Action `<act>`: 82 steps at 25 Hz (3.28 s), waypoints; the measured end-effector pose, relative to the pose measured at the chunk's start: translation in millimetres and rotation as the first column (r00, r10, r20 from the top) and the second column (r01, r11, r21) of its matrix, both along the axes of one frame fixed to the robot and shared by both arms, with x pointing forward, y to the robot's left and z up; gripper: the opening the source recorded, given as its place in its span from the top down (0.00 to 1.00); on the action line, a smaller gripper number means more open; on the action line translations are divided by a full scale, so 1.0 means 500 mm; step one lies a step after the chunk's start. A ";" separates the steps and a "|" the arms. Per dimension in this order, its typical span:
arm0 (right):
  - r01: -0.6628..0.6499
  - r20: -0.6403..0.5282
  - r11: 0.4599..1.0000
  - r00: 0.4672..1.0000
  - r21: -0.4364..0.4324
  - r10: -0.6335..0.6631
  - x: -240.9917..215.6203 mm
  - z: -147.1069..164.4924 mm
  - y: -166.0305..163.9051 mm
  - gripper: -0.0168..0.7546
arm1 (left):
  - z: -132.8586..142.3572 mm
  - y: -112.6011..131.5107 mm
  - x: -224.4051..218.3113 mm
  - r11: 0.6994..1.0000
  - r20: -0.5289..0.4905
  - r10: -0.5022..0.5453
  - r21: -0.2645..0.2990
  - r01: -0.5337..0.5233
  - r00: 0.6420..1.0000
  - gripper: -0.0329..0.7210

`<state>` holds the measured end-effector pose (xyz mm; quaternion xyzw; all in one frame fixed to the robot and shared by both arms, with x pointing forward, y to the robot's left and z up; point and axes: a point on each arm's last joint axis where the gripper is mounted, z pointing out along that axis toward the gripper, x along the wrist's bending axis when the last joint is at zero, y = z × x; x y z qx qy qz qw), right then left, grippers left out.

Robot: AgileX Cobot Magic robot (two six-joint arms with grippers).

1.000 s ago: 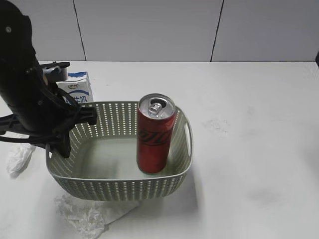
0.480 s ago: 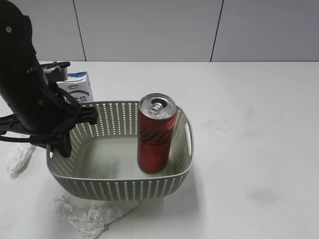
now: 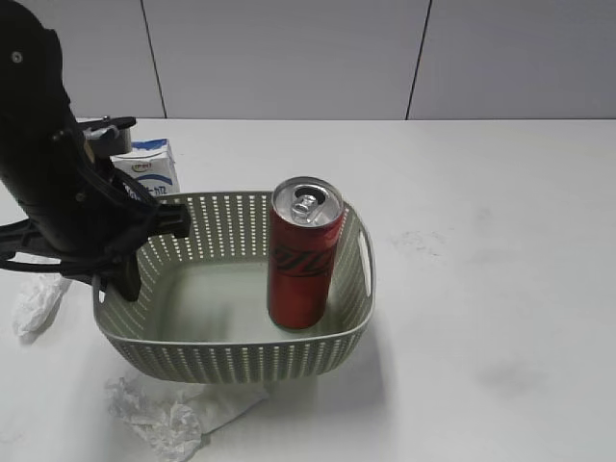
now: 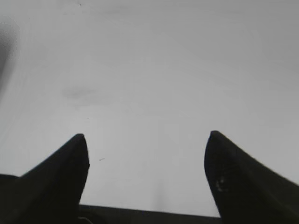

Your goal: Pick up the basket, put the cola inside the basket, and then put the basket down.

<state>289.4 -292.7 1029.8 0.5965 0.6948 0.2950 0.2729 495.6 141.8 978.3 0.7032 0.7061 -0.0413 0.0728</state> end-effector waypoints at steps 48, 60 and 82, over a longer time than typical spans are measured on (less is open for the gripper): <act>-0.005 0.299 0.999 0.954 0.036 -0.006 -0.084 0.015 -0.010 0.22 | -0.072 -0.116 0.158 0.987 -0.104 -0.147 -0.082 0.138 0.984 0.09; -0.005 0.299 0.999 0.954 0.036 -0.006 -0.084 0.015 -0.010 0.22 | 0.121 0.022 0.172 0.993 0.136 -0.109 -0.030 0.114 0.985 0.10; -0.005 0.299 0.999 0.954 0.036 -0.006 -0.084 0.015 -0.010 0.22 | 0.199 0.270 -0.084 0.973 0.191 -0.026 0.231 -0.019 0.981 0.37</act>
